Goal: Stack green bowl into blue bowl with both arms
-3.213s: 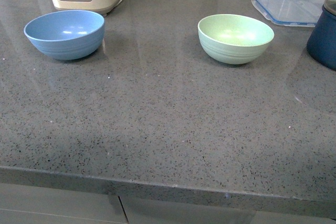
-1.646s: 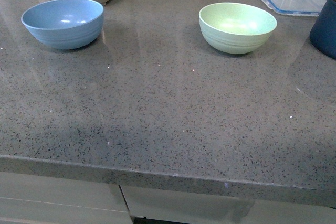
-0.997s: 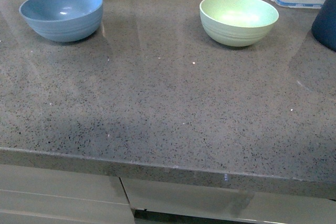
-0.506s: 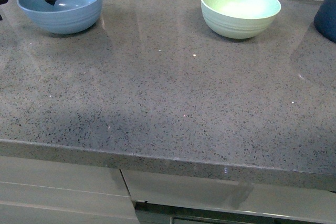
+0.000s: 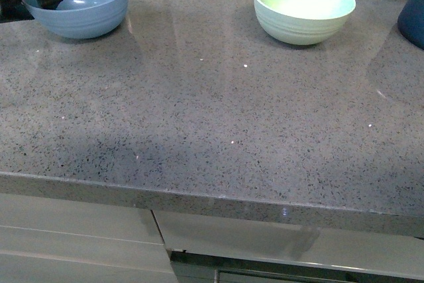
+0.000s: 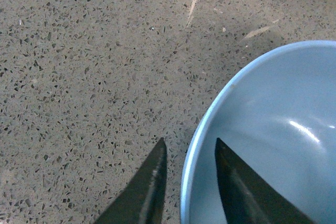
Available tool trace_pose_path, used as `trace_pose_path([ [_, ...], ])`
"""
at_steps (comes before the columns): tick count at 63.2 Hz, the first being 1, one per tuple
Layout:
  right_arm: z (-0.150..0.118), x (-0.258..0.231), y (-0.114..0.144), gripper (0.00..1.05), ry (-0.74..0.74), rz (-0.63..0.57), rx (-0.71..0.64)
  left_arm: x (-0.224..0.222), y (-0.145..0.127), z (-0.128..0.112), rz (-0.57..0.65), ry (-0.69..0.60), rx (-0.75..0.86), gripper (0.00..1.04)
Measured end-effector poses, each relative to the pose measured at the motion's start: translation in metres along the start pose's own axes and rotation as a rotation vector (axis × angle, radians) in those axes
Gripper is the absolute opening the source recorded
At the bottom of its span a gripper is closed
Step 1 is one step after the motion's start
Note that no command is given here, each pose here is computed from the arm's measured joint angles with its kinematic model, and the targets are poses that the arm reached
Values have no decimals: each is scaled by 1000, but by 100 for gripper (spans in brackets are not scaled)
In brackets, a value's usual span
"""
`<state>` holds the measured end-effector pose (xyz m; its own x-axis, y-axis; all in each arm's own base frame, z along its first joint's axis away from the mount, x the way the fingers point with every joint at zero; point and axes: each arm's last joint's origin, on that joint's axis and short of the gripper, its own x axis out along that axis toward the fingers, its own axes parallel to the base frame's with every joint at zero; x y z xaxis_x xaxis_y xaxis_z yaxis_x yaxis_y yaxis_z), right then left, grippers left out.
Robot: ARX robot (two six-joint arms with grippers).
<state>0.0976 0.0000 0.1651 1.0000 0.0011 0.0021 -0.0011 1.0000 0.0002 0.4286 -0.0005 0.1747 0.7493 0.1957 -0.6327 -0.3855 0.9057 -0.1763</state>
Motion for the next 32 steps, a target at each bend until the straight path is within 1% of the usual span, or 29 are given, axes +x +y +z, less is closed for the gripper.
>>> trace_pose_path([
  [5,0,0,0,95,0,0,0,0,0,0,-4,1,0,12],
  [8,0,0,0,95,0,0,0,-2,0,1,-11,-2,-8,6],
  [18,0,0,0,95,0,0,0,-9,-5,1,-20,-11,0,6],
  [27,0,0,0,95,0,0,0,-19,-20,0,-51,-12,21,6],
  [32,0,0,0,95,0,0,0,-26,-32,-2,-77,-13,35,6],
])
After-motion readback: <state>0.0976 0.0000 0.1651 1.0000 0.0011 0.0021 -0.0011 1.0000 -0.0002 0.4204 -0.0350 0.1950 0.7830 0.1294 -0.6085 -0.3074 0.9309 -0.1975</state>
